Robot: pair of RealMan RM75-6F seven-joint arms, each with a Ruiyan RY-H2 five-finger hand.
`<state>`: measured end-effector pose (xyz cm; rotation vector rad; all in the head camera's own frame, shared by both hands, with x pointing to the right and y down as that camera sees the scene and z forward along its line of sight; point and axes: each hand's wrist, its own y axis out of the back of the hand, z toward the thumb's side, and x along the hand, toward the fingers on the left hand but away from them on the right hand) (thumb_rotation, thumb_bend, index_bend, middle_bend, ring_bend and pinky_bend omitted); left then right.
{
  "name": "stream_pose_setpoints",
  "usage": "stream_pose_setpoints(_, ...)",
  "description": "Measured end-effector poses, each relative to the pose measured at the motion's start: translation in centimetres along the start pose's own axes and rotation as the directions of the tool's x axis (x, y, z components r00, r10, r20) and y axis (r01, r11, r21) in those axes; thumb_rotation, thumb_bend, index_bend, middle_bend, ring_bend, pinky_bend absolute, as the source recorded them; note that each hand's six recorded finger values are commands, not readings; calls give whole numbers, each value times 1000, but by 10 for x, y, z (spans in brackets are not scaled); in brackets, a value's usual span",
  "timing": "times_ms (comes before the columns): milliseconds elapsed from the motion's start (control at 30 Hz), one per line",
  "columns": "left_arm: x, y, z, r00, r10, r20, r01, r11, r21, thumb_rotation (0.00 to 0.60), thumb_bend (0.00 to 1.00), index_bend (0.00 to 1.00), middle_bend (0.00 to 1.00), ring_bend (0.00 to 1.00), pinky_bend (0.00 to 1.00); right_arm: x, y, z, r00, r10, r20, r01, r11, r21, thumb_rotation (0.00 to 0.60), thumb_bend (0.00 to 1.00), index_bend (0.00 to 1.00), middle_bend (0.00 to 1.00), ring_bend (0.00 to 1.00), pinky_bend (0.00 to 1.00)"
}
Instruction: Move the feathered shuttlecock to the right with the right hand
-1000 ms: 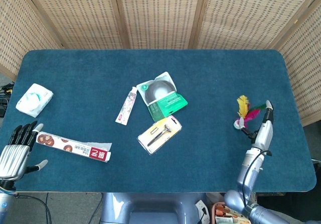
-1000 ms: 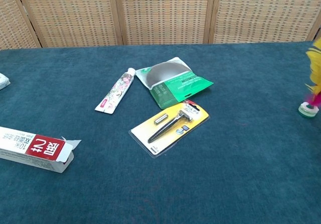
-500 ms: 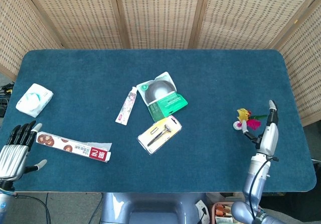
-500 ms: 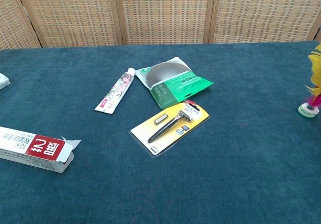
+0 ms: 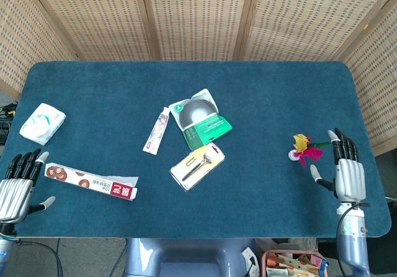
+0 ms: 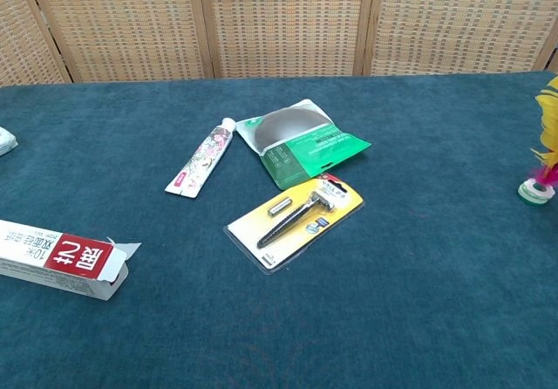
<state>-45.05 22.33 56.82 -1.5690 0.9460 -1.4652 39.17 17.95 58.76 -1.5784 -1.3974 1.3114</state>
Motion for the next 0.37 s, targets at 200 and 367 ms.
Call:
stream_pose_setpoints(200, -2, 0, 1, 1000, 8, -6, -7, 1000, 23, 600, 0, 0, 0, 0, 0, 17, 11, -16, 998, 37, -43, -30, 986, 162, 600, 302, 0, 0, 0, 0)
stream_pose_setpoints(367, -2, -3, -2, 1000, 4, -17, -3, 999, 38, 600, 0, 0, 0, 0, 0, 26, 15, -28, 995, 63, -74, -38, 952, 304, 600, 302, 0, 0, 0, 0)
